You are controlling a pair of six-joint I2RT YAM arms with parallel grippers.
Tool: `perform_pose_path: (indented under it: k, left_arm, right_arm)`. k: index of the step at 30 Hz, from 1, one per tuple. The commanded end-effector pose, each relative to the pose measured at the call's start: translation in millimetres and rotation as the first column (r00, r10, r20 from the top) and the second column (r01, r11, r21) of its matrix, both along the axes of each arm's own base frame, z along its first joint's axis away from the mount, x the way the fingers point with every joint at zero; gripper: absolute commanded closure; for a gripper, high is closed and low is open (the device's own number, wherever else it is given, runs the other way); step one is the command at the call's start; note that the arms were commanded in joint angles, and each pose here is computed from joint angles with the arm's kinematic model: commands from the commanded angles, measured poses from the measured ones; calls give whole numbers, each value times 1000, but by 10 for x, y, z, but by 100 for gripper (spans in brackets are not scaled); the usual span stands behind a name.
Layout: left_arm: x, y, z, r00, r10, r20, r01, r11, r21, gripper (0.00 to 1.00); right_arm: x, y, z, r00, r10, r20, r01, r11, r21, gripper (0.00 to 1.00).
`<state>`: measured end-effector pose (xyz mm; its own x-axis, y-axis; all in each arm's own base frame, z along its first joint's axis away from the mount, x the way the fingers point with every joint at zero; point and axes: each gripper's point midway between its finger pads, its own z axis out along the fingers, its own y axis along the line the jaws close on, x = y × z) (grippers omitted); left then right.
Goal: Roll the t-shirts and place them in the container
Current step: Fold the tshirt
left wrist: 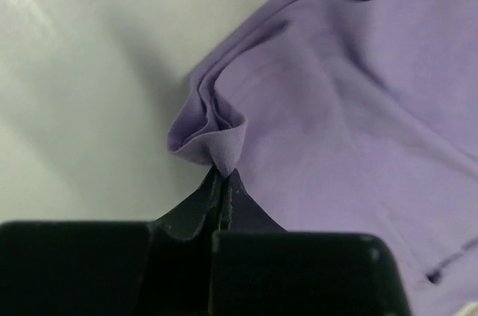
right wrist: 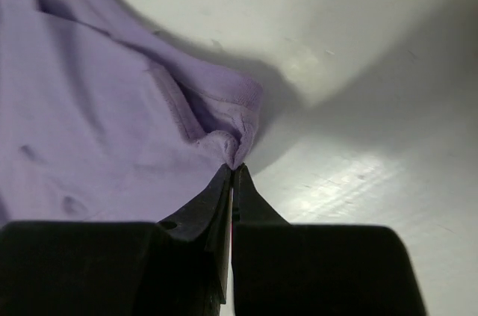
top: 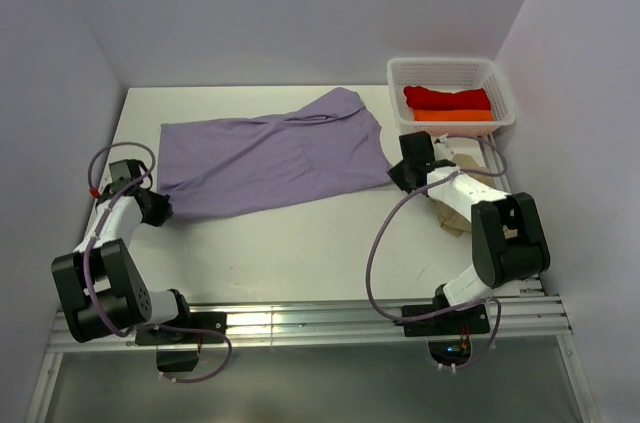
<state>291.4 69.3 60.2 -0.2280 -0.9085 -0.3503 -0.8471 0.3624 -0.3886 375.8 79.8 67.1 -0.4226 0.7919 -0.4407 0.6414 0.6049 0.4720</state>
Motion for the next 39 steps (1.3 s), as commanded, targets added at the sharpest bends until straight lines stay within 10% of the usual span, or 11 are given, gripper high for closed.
perform_pose_path:
  k: [1,39]
  left_arm:
    - [-21,-7,-81,999,-36,-6,36,999,9,100]
    - [-563,-251,-157,997,27,-73,-30,999,-41,100]
  right_arm:
    - [3,-88,112,998,-29,55,30,999,-11,100]
    - [-1239,-461,-58,985,-140,99,139,990,24,100]
